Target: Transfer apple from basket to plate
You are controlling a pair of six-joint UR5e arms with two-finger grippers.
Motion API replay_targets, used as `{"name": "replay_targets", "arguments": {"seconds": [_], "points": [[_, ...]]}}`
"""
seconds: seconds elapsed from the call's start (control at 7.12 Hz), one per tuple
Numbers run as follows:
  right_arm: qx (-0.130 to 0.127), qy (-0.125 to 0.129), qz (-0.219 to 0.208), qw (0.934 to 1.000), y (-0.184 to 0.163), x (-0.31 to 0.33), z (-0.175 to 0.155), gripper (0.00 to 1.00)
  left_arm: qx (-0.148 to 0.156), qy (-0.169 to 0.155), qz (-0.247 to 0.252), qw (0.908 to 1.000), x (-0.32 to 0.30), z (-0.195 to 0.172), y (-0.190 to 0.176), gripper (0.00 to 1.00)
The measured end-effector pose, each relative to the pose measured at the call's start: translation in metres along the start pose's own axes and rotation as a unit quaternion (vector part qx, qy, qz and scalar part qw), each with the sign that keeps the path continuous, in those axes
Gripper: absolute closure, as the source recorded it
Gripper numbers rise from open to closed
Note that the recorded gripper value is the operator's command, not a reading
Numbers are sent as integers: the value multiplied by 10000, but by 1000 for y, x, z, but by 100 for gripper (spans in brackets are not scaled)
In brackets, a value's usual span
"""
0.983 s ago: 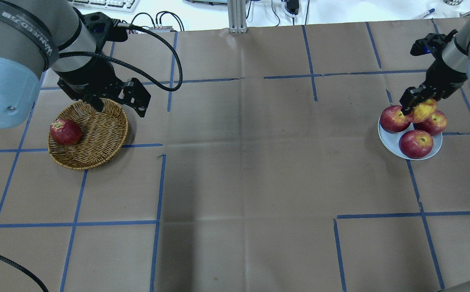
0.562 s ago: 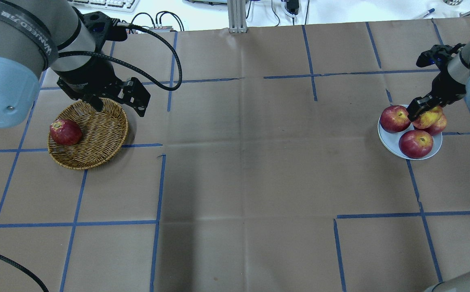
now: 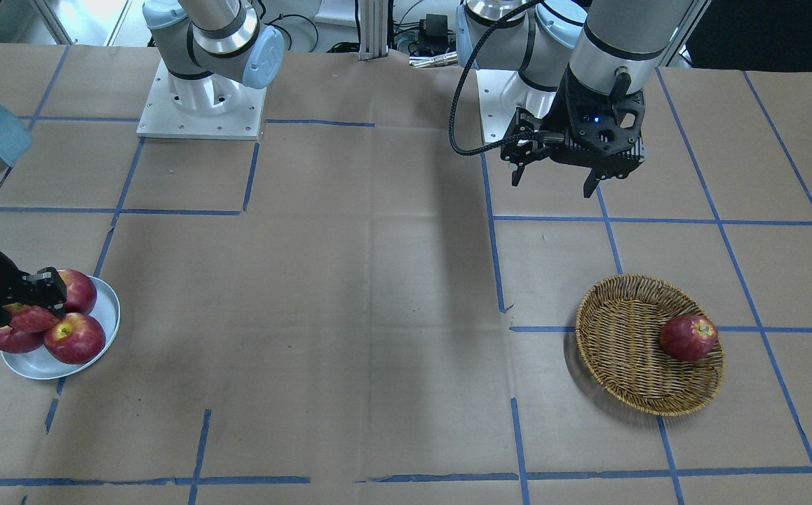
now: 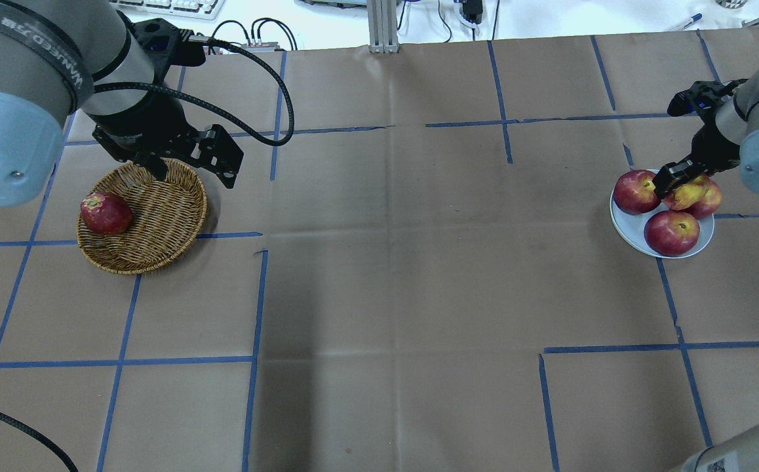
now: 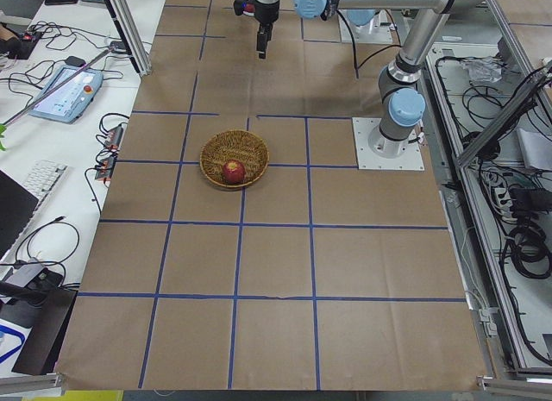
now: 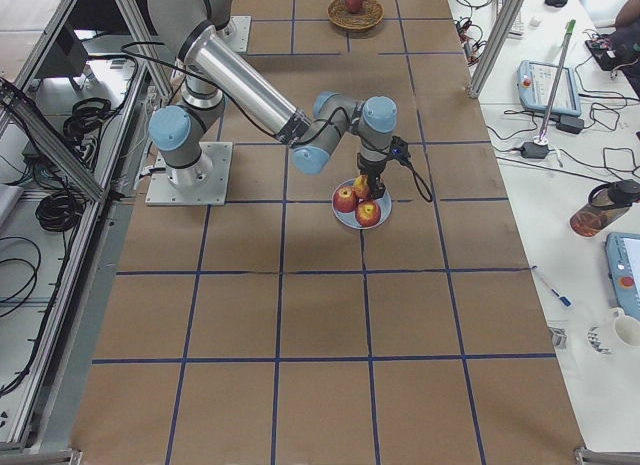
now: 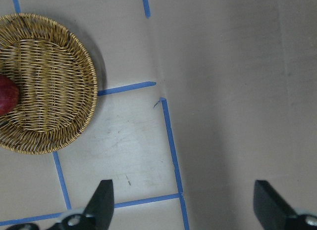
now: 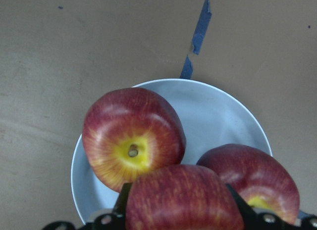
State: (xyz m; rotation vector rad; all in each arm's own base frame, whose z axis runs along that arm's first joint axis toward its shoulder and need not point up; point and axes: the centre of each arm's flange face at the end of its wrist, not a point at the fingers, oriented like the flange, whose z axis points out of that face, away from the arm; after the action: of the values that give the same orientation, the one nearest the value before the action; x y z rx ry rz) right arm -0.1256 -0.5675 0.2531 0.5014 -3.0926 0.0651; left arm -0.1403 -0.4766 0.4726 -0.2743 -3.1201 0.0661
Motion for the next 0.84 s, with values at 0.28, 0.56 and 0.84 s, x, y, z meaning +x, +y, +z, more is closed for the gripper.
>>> {"name": "replay_targets", "arguments": {"seconds": [0.28,0.56,0.84], "points": [[58,103,12,9999,0,0,-14,0,3,1,-6,10000,0,0,0,1],[305,306,56,9991,4,-12,-58,0,8,-1,-5,10000,0,-1,0,1],[357,258,371,9983,8,-52,-105,0,12,-2,-4,10000,0,-1,0,1]]}}
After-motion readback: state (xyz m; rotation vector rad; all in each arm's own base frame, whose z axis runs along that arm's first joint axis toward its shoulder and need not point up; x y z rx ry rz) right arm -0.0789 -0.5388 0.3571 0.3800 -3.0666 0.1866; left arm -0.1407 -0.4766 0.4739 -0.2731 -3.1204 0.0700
